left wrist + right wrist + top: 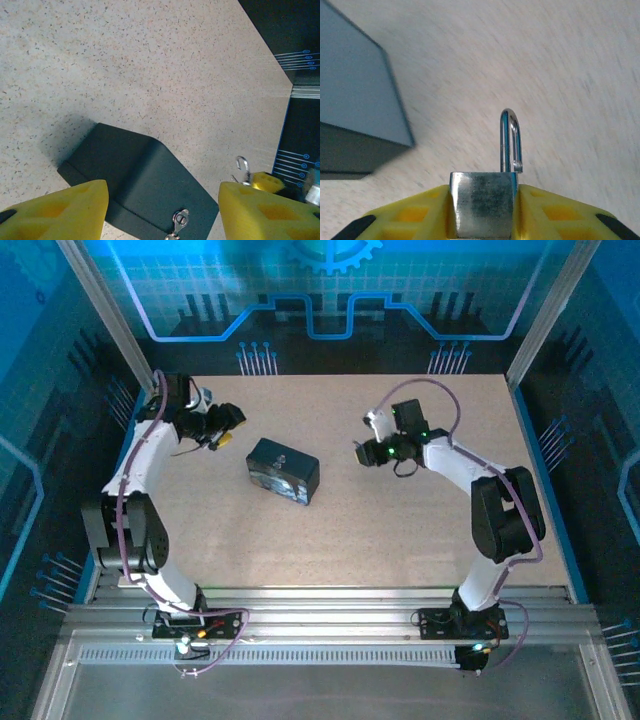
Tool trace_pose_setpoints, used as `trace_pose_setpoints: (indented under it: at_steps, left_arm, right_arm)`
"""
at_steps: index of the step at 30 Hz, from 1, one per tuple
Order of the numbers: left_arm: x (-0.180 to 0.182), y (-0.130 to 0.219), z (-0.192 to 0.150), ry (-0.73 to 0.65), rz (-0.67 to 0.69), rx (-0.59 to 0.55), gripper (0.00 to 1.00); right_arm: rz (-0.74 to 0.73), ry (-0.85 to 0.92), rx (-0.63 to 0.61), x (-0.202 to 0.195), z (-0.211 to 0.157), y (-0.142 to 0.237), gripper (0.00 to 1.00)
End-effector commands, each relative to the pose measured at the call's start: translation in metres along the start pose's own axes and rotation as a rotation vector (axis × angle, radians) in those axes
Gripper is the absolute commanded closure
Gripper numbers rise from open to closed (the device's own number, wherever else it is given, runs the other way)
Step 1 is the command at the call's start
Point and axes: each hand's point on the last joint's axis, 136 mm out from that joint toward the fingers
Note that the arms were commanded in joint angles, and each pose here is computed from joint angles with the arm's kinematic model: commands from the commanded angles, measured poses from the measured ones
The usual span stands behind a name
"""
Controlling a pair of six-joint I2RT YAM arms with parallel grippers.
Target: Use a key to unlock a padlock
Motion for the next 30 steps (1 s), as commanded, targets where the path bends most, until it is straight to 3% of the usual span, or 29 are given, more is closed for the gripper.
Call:
trace_pose_setpoints:
  at_steps: [1,6,10,15,19,20,21,25,30]
  left_arm:
    - [0.002,0.009,-0.001,0.006,-0.002,-0.022,0.39]
    - [0.002,0.015,-0.003,-0.003,0.005,-0.031,0.39]
    - [-0.001,0.024,-0.004,-0.016,0.004,-0.043,0.39]
    - [0.002,0.031,-0.005,-0.018,0.014,-0.054,0.38]
    - [0.02,0.024,-0.009,0.014,0.067,-0.041,0.37]
    - [0.026,0.022,-0.011,0.023,0.082,-0.041,0.37]
    - [0.03,0.021,-0.012,0.027,0.091,-0.041,0.36]
    - [0.04,0.021,-0.017,0.038,0.112,-0.037,0.36]
    - [0.042,0.025,-0.018,0.038,0.116,-0.042,0.36]
  right_arm:
    - [-0.1,-0.143,0.001,-0.024,-0.015,0.004,0.61]
    - [-0.128,-0.283,0.056,-0.039,-0.054,-0.001,0.59]
    - [-0.124,-0.305,0.073,-0.037,-0.06,0.002,0.49]
    - [-0.085,-0.188,-0.044,-0.013,-0.012,0.027,0.45]
    - [0.011,0.046,-0.118,0.043,0.035,0.034,0.34]
    - [0.053,0.102,-0.135,0.06,0.044,0.032,0.23]
    - [0.09,0.148,-0.15,0.073,0.051,0.029,0.02]
    - [0.211,0.297,-0.236,0.114,0.079,0.02,0.0]
    - [0.241,0.413,-0.188,0.136,0.095,-0.007,0.0]
Point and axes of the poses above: each hand's point on the last joint's axis, 136 mm out from that joint toward the fingers, its own y axis back along the fingers, its own x axis along the line the jaws close on, z = x × y, and after that the axes turned 14 degrees about y, right-handed
